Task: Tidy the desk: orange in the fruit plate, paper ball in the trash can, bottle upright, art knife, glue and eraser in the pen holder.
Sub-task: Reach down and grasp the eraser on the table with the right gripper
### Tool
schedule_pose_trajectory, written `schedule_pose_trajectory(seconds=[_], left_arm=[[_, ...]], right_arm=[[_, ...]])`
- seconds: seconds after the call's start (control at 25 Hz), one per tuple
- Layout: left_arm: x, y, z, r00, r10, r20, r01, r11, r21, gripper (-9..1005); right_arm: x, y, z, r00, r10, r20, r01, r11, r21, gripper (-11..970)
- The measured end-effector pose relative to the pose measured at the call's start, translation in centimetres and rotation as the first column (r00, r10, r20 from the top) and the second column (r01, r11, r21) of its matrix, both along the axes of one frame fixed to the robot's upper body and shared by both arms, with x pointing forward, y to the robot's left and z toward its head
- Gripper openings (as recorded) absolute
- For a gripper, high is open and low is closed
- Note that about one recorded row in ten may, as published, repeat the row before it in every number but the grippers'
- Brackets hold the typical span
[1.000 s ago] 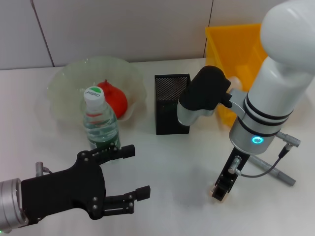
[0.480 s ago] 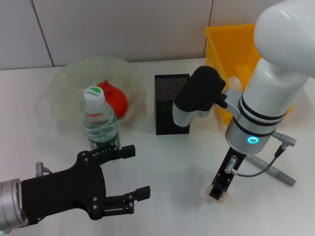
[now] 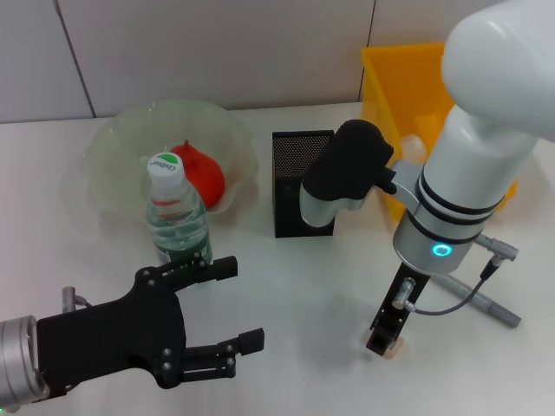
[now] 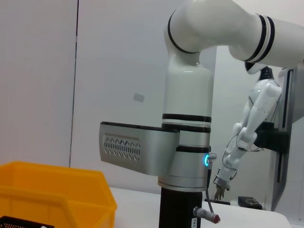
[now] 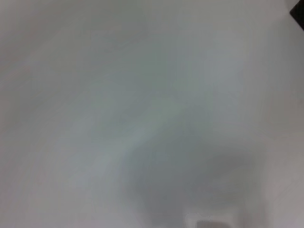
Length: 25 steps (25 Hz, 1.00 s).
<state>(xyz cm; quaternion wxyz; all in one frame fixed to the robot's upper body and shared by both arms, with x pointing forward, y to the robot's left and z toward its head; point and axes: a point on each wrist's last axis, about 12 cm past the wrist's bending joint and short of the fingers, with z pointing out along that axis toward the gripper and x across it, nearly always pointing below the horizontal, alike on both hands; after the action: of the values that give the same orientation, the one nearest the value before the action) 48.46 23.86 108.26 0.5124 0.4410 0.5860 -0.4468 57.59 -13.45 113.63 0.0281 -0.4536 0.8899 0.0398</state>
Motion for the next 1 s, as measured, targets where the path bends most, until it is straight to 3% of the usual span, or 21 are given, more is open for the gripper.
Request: schedule_pose_trajectory(seconds=[1.0], left_arm=[[-0.11, 0.08, -0.08, 1.000, 0.003, -0.002, -0.003, 1.000, 0.000, 870]], right_arm=[[-0.12, 0.47, -0.35, 1.000, -0.007, -0.019, 0.008, 1.000, 0.004, 463]])
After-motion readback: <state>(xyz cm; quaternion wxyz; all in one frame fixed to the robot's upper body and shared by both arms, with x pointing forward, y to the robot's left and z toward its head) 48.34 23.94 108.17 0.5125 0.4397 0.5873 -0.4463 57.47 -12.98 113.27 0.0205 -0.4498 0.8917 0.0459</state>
